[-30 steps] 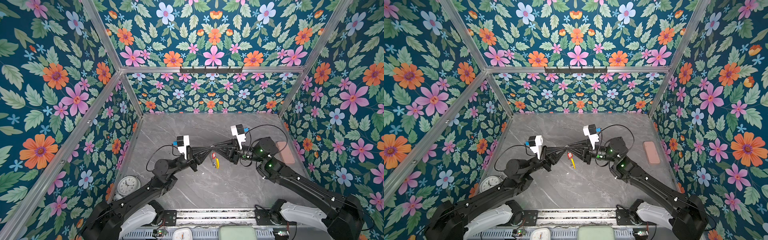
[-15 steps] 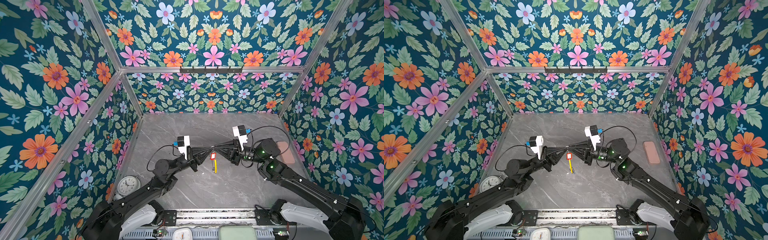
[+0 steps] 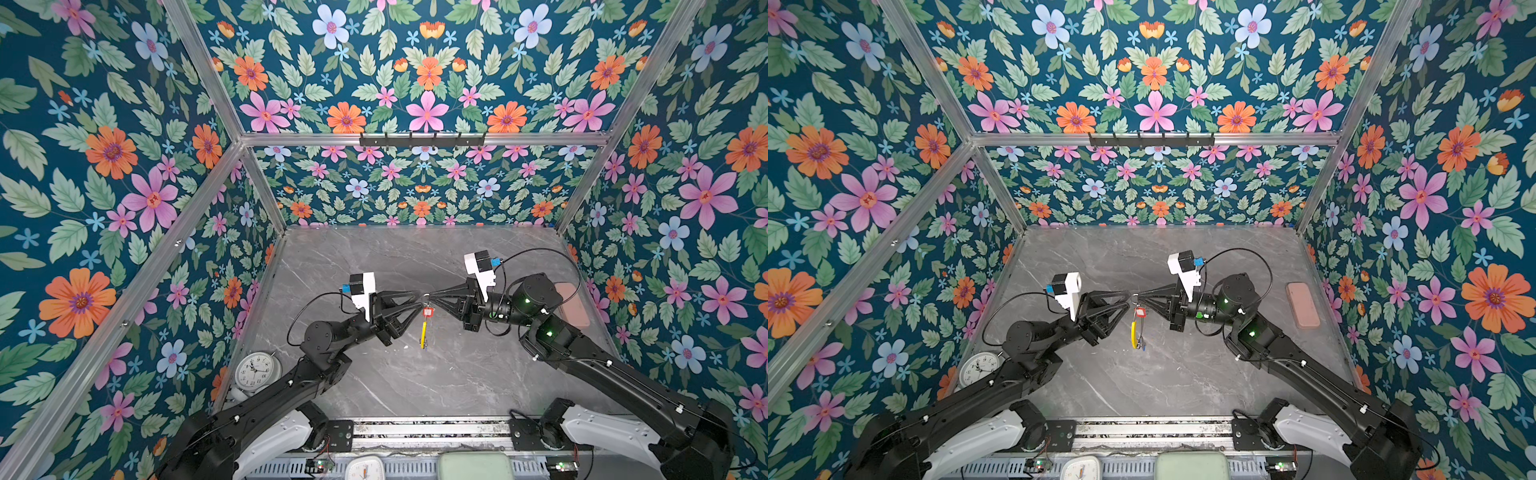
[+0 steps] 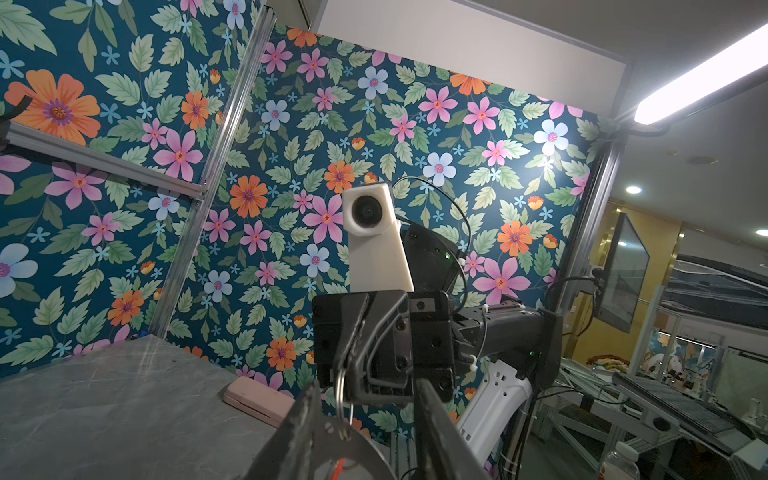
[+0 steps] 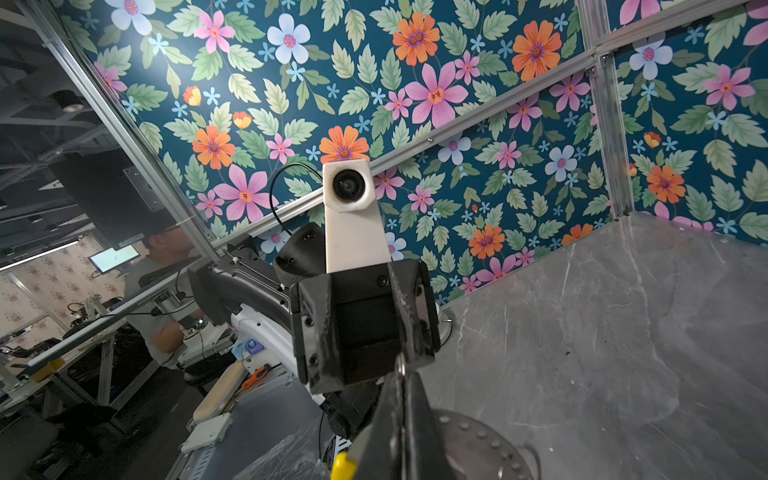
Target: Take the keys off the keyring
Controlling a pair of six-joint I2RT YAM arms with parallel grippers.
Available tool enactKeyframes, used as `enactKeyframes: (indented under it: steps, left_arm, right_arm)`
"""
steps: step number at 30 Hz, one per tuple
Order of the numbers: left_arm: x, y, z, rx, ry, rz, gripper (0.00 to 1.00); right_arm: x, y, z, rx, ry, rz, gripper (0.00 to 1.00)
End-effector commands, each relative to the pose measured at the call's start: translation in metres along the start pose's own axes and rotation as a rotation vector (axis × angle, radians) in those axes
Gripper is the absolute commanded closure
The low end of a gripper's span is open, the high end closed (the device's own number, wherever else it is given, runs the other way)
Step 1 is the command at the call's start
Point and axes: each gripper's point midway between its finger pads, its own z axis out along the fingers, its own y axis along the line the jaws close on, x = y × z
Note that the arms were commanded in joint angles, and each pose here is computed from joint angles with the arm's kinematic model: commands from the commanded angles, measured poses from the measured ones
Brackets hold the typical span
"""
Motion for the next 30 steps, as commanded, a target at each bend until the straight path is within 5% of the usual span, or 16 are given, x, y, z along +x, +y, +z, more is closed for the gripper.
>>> enactKeyframes:
  steps: [1, 9, 30]
  left_arm:
    - [0.007, 0.005, 0.001, -0.046, 0.072, -0.012, 0.59]
    - [0.029, 0.015, 0.001, -0.160, 0.311, -0.064, 0.65]
    - [0.039, -0.001, 0.004, -0.134, 0.550, -0.100, 0.72]
  right_arm:
    - [0.005, 0.001, -0.001, 0.013, 0.055, -0.032, 1.00]
    - [0.017, 0.002, -0.004, 0.040, 0.224, -0.061, 1.00]
    - [0.030, 0.008, -0.010, 0.020, 0.438, -0.154, 1.00]
